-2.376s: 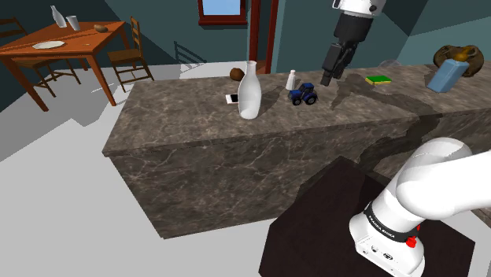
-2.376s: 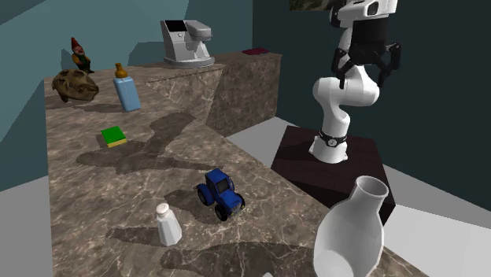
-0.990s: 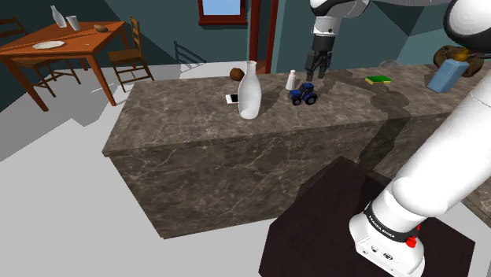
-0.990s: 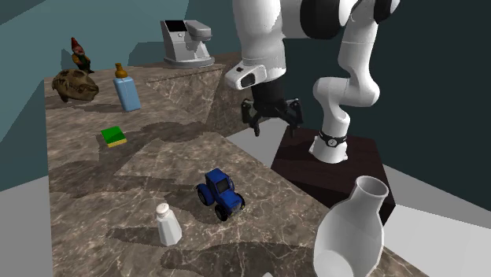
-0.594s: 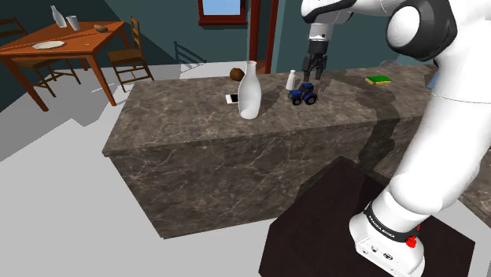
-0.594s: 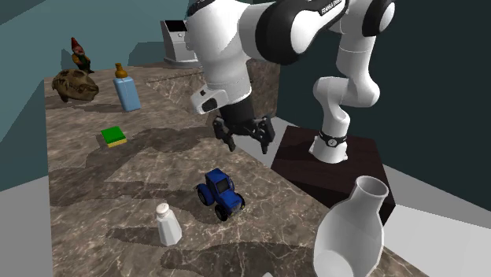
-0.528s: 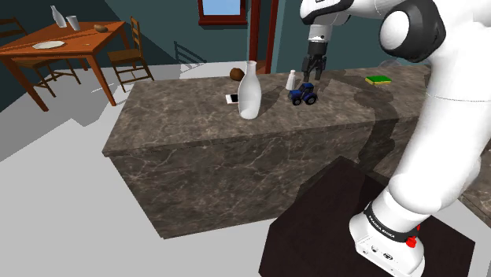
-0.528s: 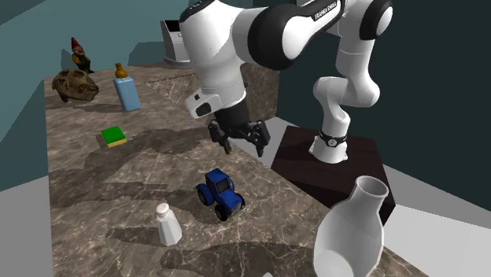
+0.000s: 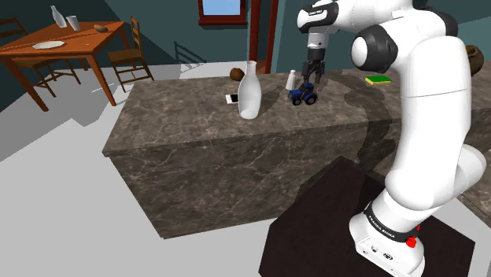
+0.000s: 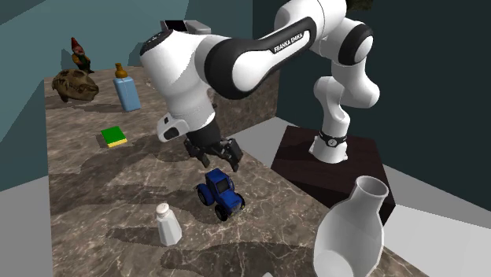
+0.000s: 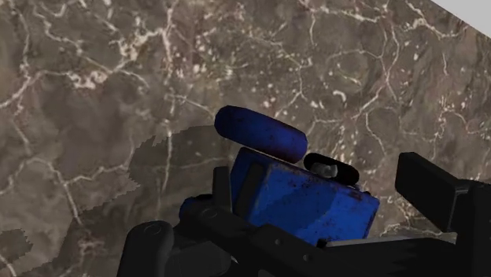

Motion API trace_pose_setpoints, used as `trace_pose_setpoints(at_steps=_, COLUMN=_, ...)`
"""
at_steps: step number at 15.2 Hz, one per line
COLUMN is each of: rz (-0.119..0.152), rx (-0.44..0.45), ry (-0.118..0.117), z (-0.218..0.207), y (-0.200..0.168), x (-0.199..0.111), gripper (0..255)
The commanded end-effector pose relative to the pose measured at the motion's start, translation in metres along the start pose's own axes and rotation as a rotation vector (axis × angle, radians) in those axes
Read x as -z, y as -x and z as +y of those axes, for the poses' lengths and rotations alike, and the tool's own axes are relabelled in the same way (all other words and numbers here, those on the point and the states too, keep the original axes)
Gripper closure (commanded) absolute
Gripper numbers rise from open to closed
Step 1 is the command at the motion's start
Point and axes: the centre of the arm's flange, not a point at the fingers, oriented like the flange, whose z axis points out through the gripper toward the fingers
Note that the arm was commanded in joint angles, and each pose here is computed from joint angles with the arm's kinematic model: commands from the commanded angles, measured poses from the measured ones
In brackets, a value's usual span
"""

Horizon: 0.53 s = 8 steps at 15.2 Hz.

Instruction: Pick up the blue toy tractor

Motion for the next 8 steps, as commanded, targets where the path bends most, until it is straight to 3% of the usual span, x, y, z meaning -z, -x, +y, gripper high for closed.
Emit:
trace_pose_setpoints(at_steps=1, rz=0.000, rx=0.000, ry=0.000, z=0.003, y=-0.003, x=-0.011, gripper=0)
trace_pose_setpoints(at_steps=6, rz=0.000, rx=0.000, ry=0.000, z=0.006, y=-0.008, x=-0.029, gripper=0)
trace_pose_setpoints(at_steps=7, rz=0.000, rx=0.000, ry=0.000, z=0.006, y=-0.007, x=-0.029, gripper=255)
trace_pose_setpoints(at_steps=8, rz=0.000, rx=0.000, ry=0.000, z=0.006, y=-0.007, x=-0.029, gripper=255)
